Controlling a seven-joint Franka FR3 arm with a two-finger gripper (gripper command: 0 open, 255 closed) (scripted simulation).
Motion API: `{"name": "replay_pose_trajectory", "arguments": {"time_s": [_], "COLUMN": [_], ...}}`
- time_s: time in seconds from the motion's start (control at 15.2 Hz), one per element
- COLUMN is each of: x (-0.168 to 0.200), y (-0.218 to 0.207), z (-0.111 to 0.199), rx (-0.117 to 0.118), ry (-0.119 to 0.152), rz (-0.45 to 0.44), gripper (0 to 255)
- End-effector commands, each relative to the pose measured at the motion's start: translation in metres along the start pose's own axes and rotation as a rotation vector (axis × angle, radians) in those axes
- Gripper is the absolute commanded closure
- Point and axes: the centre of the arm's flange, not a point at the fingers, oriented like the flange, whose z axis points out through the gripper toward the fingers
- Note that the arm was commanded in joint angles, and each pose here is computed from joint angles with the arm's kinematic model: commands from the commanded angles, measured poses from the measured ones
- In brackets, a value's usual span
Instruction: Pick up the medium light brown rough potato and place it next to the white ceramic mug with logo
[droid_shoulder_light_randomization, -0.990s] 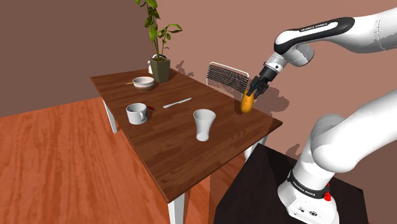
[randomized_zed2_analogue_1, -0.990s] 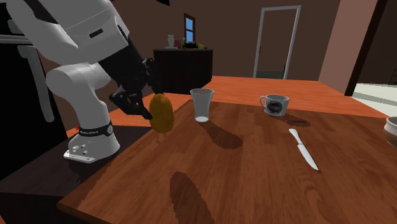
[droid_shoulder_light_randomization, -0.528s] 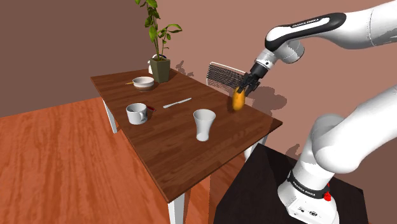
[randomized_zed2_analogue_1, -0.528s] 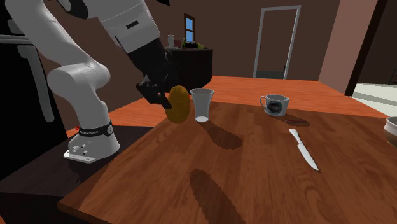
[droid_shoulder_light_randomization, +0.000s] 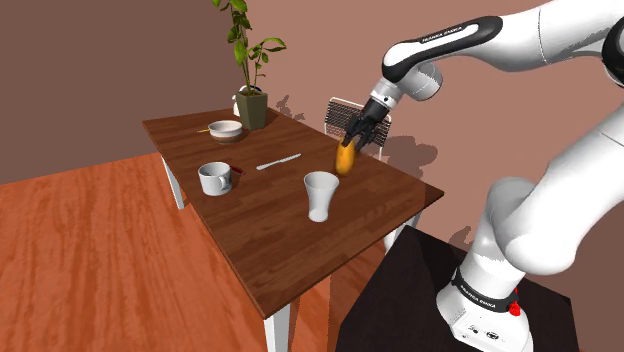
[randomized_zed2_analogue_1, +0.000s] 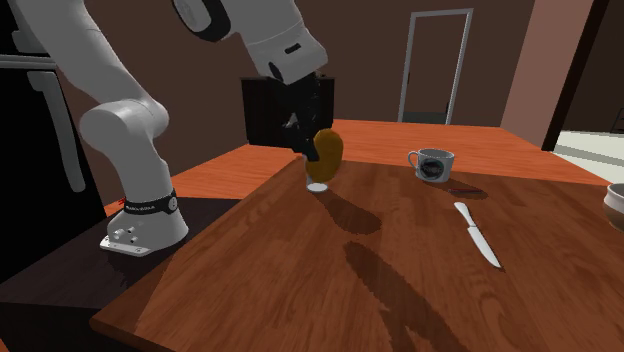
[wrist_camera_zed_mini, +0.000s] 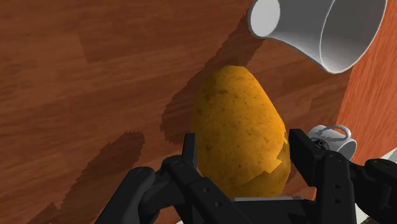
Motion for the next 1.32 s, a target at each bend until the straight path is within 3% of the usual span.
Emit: {"name": "replay_pose_trajectory", "arguments": {"time_s": [0.0,1.25], "x": [0.013,0.137], "y": [-0.020,-0.202], "z": [0.011,0.132], "rx": [0.001,0.001], "ry": [0.001,0.001], "rz": [0.001,0.001], "gripper": [255,255]}}
